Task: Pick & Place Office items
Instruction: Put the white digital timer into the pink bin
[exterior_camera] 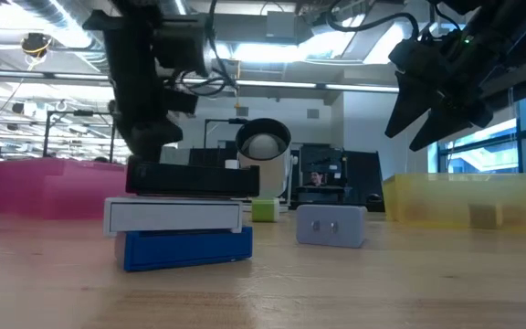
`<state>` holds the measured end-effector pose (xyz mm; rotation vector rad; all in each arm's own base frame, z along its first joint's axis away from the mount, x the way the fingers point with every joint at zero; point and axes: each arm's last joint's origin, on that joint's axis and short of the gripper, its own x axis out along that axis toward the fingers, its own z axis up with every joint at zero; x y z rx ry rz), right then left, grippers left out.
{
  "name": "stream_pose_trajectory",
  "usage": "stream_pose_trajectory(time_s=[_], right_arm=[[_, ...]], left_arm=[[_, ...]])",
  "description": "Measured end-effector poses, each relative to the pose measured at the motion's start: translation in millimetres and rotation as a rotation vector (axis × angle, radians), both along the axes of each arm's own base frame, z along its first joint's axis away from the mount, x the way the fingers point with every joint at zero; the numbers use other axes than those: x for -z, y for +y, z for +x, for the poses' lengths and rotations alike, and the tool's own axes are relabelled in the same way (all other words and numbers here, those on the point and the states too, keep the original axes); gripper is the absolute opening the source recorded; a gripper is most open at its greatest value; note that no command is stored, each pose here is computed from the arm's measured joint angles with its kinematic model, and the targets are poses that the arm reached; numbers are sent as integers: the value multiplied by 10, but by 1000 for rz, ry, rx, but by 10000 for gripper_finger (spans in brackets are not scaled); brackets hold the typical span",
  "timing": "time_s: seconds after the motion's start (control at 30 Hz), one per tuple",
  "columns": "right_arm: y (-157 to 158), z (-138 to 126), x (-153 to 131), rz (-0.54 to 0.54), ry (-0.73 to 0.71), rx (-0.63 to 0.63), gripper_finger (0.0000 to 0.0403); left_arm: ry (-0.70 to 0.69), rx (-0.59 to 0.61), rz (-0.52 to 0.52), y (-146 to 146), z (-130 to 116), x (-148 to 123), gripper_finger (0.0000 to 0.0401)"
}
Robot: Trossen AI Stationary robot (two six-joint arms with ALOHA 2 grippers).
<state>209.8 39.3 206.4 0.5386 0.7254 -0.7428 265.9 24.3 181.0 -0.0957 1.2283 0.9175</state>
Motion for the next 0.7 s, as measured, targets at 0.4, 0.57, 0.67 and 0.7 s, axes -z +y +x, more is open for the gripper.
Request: stream_pose_trajectory(time_s=[0.4,0.57,0.67,0.7], right_arm=[[0,1,-1,0,0,0,318],[0,1,-1,0,-1,0,318],[1,1,-2,0,-1,0,318],[1,1,-1,0,-1,0,318]], left_arm=[[6,-55,5,218,-18,-1,158],[10,-70,-3,279,-28,0,160],[4,-85,-3,297,-32,-1,163],[-1,-94,-3,305,-33,-1,165]])
